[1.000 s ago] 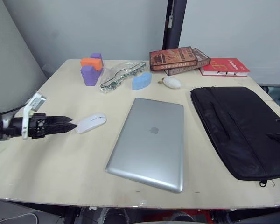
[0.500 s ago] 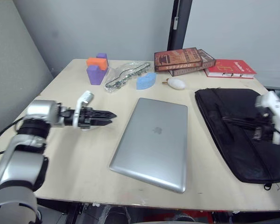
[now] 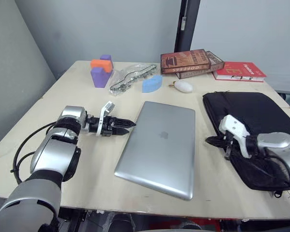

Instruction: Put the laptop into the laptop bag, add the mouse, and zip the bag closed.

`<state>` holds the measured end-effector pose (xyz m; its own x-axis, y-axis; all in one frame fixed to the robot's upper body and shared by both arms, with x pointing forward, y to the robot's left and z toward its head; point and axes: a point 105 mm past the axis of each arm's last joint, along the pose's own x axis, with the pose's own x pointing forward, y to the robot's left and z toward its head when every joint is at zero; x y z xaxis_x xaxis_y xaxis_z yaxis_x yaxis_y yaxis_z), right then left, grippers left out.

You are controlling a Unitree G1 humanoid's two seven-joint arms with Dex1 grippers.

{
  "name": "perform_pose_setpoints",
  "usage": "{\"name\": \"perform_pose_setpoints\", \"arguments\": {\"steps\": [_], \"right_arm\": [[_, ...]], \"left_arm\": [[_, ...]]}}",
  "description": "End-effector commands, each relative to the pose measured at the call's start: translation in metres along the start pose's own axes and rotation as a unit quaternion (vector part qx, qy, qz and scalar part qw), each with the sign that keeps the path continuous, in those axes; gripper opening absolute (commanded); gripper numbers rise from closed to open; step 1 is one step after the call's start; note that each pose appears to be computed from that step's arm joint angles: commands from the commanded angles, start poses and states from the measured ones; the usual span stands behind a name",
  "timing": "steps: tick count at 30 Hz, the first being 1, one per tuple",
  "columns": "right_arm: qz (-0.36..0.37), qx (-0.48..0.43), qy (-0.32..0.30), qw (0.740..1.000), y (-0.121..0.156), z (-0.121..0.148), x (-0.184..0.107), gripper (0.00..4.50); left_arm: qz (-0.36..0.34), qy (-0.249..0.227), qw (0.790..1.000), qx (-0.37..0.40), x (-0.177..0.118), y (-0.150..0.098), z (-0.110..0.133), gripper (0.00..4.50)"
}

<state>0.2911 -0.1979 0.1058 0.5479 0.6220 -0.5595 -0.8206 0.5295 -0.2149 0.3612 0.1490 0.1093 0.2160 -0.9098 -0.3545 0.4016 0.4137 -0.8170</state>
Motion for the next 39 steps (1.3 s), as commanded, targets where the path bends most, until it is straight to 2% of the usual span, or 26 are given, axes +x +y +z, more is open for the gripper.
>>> {"name": "perform_pose_setpoints", "arguments": {"steps": [1, 5, 11, 15, 19, 27, 30, 39], "right_arm": [[-0.013, -0.027, 0.015, 0.999, -0.004, 0.001, 0.009, 0.03], [0.002, -0.029, 0.019, 0.999, 0.004, 0.000, 0.023, 0.03], [0.028, -0.026, -0.003, 0.999, 0.019, 0.010, 0.046, 0.03], [0.026, -0.025, -0.015, 0.999, 0.019, 0.018, 0.054, 0.03], [0.022, -0.024, -0.018, 0.999, 0.015, 0.020, 0.054, 0.03], [0.016, -0.016, -0.007, 1.000, 0.009, 0.010, 0.048, 0.03], [0.013, -0.016, -0.006, 1.000, 0.007, 0.009, 0.048, 0.00], [0.005, -0.016, -0.013, 1.000, 0.001, 0.012, 0.047, 0.00]], "left_arm": [[0.024, 0.003, 1.000, 0.000, 0.002, 0.008, -0.002, 4.50], [0.026, 0.009, 1.000, 0.000, 0.009, 0.010, -0.004, 4.50], [0.006, 0.063, 0.998, 0.007, 0.027, 0.008, -0.020, 4.50], [-0.023, 0.095, 0.995, -0.011, 0.033, 0.005, -0.032, 4.50], [-0.076, 0.073, 0.994, -0.038, 0.033, -0.010, -0.027, 4.50], [-0.075, 0.048, 0.995, -0.038, 0.018, -0.011, -0.019, 4.50], [-0.081, 0.043, 0.995, -0.037, 0.015, -0.014, -0.017, 3.73], [-0.095, 0.043, 0.994, -0.024, 0.011, -0.029, -0.008, 0.52]]}}
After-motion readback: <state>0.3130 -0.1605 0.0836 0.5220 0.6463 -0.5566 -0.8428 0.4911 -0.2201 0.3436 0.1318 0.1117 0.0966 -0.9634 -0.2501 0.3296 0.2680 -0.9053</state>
